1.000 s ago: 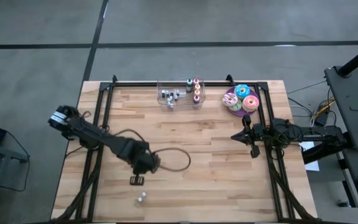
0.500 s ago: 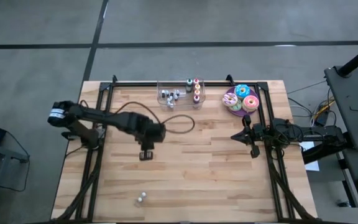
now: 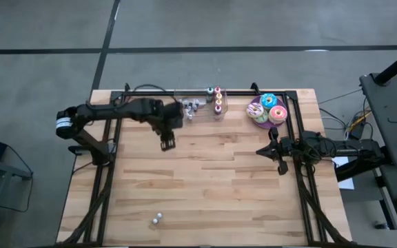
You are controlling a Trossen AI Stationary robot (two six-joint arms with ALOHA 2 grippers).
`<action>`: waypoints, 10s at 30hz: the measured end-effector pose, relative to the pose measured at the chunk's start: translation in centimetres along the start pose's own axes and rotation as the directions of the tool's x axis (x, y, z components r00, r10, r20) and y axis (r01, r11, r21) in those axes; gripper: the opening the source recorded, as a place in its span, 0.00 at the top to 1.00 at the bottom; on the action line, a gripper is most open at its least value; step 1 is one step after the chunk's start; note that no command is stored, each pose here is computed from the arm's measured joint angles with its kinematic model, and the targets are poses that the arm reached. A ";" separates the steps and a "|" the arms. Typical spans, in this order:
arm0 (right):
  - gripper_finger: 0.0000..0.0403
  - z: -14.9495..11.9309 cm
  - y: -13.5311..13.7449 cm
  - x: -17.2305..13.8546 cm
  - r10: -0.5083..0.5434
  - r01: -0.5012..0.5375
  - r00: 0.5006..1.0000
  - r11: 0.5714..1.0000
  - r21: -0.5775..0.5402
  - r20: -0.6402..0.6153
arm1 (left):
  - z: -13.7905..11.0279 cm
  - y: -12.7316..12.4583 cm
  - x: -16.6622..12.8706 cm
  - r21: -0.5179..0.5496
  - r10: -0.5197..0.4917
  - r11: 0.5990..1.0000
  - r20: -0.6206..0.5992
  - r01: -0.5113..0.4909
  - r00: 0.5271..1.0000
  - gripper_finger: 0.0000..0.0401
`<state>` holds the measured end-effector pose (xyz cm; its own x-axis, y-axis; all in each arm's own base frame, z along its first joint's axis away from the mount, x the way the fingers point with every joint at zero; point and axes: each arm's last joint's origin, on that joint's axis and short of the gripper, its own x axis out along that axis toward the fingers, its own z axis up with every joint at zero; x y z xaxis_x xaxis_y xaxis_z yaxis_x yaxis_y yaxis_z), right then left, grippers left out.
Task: Pick & Place food coloring
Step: Put the top small green food coloring bottle into the transparent bin, then put the small red food coloring bottle into the transparent bin
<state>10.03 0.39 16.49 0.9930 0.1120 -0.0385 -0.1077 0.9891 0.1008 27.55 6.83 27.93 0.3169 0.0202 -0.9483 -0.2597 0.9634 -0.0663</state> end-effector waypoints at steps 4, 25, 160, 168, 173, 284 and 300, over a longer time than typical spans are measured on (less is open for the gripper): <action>0.98 0.0 0.0 0.0 0.000 0.000 1.000 1.000 0.000 0.000 | 1.0 2.4 -0.7 -0.077 0.026 0.997 0.026 -0.024 0.999 0.90; 0.98 0.0 0.0 0.0 0.000 0.000 1.000 1.000 0.000 0.000 | 9.2 9.9 -0.3 -0.215 0.099 0.973 0.076 -0.081 0.992 0.90; 0.98 0.0 0.0 0.0 0.000 0.000 1.000 1.000 0.000 0.000 | 16.0 5.7 2.2 0.045 0.007 0.999 -0.037 -0.005 0.999 0.79; 0.98 0.0 0.0 0.0 0.000 0.000 1.000 1.000 0.000 0.000 | 15.2 2.7 2.7 0.095 -0.032 0.995 -0.052 0.037 0.998 0.79; 0.98 0.0 0.0 0.0 0.001 -0.001 1.000 1.000 0.000 0.001 | 13.6 0.8 2.9 0.102 -0.050 0.993 -0.045 0.054 0.998 0.79; 0.98 0.0 0.0 0.0 0.000 0.000 1.000 1.000 0.000 0.000 | -10.6 -26.8 6.2 -0.451 -0.121 0.892 -0.247 -0.004 0.961 0.79; 0.98 0.0 0.0 0.0 0.000 0.000 1.000 1.000 0.000 0.000 | -11.0 -27.4 7.8 -0.436 -0.111 0.900 -0.272 -0.020 0.956 0.79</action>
<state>10.03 0.39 16.50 0.9929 0.1124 -0.0381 -0.1081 0.9890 0.1008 27.15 -22.34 18.92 0.0839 -0.1598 -0.9836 -0.6380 0.7496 -0.1762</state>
